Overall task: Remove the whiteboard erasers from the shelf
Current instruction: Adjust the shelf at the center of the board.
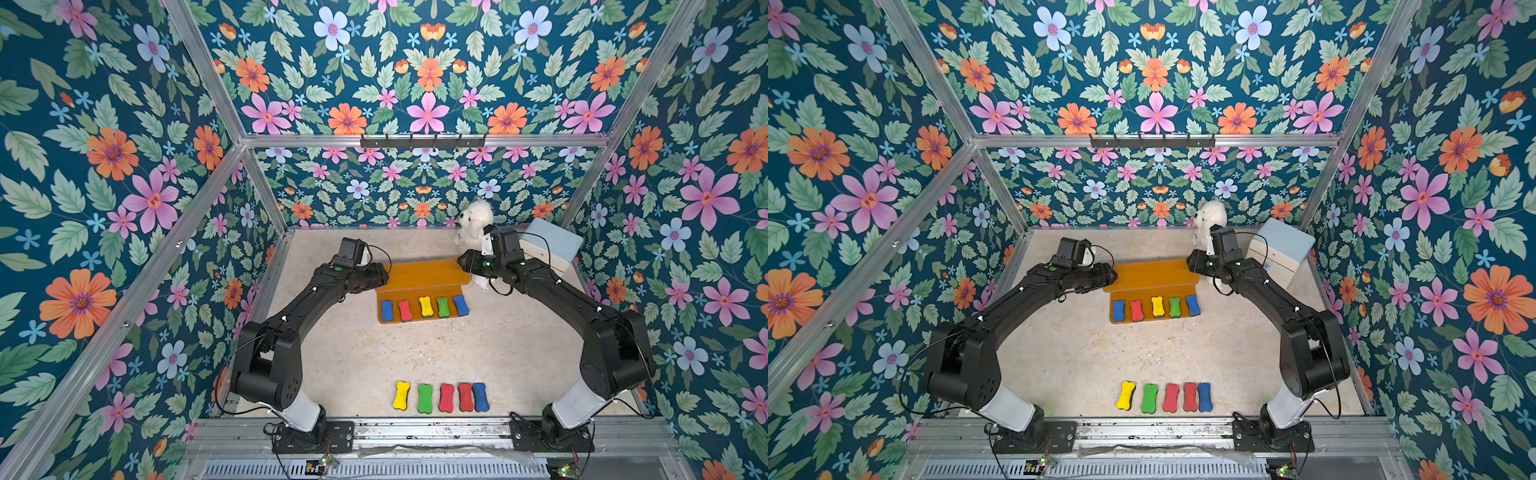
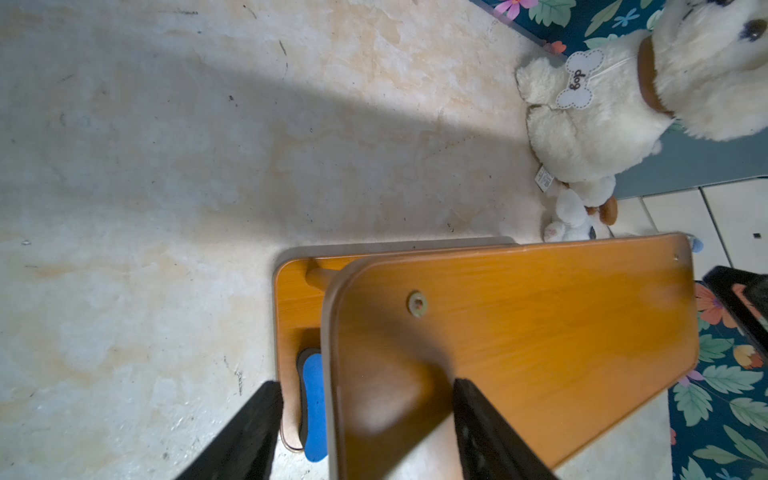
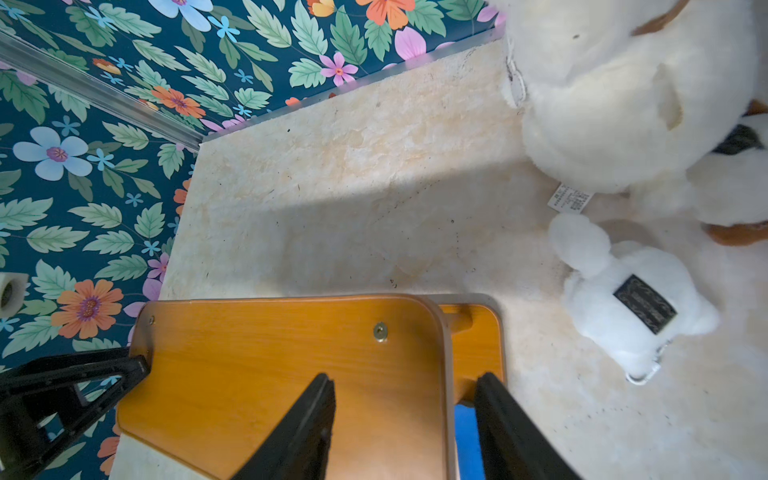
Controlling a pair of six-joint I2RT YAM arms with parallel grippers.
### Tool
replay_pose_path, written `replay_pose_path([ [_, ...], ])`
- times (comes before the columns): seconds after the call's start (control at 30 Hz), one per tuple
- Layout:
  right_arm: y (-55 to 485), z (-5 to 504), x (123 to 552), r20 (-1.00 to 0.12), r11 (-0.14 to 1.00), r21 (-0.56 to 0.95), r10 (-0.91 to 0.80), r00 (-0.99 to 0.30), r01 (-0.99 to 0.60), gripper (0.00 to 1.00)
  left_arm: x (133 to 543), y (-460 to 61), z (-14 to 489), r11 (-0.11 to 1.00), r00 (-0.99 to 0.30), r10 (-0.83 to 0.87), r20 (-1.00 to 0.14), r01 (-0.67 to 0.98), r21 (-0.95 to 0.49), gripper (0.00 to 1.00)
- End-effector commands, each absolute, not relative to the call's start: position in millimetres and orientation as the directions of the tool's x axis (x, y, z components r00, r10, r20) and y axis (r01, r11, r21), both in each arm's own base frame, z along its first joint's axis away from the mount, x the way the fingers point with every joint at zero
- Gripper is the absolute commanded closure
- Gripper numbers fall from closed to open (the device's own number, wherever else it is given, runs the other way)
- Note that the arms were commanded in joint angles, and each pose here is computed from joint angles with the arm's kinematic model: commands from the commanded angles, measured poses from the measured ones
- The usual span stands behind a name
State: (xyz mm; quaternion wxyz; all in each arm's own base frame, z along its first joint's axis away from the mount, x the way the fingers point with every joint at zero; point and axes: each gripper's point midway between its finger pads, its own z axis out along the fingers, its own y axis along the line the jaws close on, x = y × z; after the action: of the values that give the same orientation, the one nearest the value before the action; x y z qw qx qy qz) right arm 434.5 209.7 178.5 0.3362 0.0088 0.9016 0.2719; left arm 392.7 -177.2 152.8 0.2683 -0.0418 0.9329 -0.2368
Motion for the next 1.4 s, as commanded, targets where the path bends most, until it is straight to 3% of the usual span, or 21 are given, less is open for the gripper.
replay_pose_path([
  [0.0,218,174,434,-0.577,0.834,0.521,0.186,-0.795,-0.183,0.41,393,-181,154,0.875,-0.852,-0.19,-0.487,0.077,-0.477,0.33],
  [0.97,310,191,481,-0.582,0.764,0.553,0.069,-0.81,-0.333,0.47,381,-144,152,0.91,-0.821,-0.243,-0.517,-0.008,-0.414,0.36],
  [1.37,304,185,490,-0.587,0.784,0.535,0.075,-0.806,-0.316,0.47,383,-132,154,0.921,-0.795,-0.267,-0.545,-0.043,-0.387,0.36],
])
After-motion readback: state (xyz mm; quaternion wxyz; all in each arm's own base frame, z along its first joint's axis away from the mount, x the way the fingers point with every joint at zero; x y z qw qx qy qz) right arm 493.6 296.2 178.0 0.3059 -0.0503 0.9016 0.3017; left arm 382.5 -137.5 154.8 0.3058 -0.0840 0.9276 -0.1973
